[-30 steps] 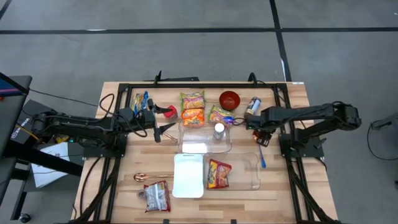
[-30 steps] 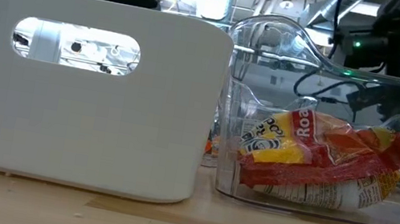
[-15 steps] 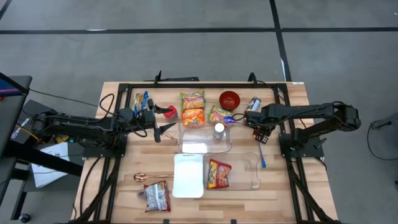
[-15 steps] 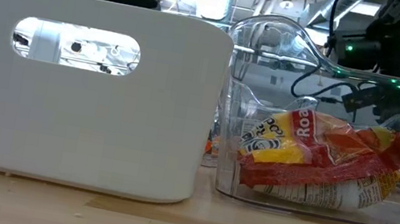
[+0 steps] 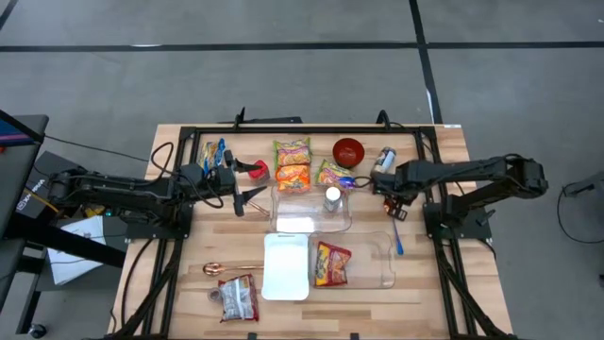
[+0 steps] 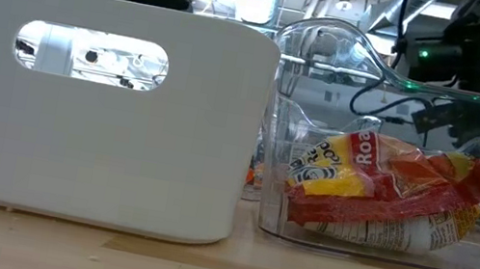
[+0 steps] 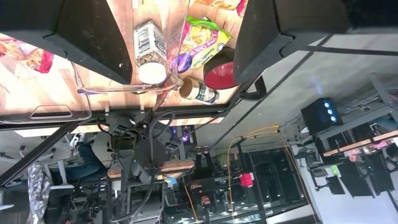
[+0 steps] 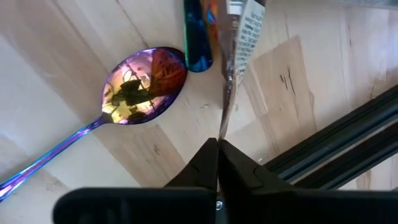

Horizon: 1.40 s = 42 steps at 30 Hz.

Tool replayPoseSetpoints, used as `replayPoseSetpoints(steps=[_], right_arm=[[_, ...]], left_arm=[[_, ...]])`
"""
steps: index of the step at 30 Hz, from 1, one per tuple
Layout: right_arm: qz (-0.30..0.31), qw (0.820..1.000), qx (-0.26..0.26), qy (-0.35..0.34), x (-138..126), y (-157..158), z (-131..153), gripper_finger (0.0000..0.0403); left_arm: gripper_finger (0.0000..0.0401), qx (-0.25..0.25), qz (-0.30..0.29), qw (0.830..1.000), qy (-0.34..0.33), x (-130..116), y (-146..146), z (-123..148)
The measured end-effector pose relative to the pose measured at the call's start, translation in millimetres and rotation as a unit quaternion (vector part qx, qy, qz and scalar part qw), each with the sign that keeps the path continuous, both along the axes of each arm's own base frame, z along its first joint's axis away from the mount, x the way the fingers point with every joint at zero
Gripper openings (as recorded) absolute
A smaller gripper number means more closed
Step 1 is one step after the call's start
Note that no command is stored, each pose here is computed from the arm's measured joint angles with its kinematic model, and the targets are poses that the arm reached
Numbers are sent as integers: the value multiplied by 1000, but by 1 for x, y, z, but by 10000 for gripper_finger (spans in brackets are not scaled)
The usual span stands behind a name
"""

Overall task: Pick & Place Food Item
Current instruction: Put the orange spice pack into the top transparent bin

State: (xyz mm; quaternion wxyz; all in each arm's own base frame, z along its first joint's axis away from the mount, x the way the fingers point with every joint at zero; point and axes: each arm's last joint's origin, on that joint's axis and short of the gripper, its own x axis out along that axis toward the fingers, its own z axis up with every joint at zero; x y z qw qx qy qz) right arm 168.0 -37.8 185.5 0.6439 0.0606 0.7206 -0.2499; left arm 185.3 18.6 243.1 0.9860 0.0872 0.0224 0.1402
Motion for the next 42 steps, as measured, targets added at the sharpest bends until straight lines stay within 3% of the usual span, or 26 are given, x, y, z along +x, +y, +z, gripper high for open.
replayPoseSetpoints(steps=[11, 26, 42], right_arm=[[8, 999, -22, 45, -5, 3, 11, 1], [5, 1000, -24, 6, 10, -14, 53, 0], [46, 992, 18, 112, 29, -31, 25, 0]], left_arm=[[273, 0, 0, 1000, 0, 0, 0, 0], [273, 0, -2, 1000, 0, 0, 0, 0], [273, 2, -2, 1000, 0, 0, 0, 0]])
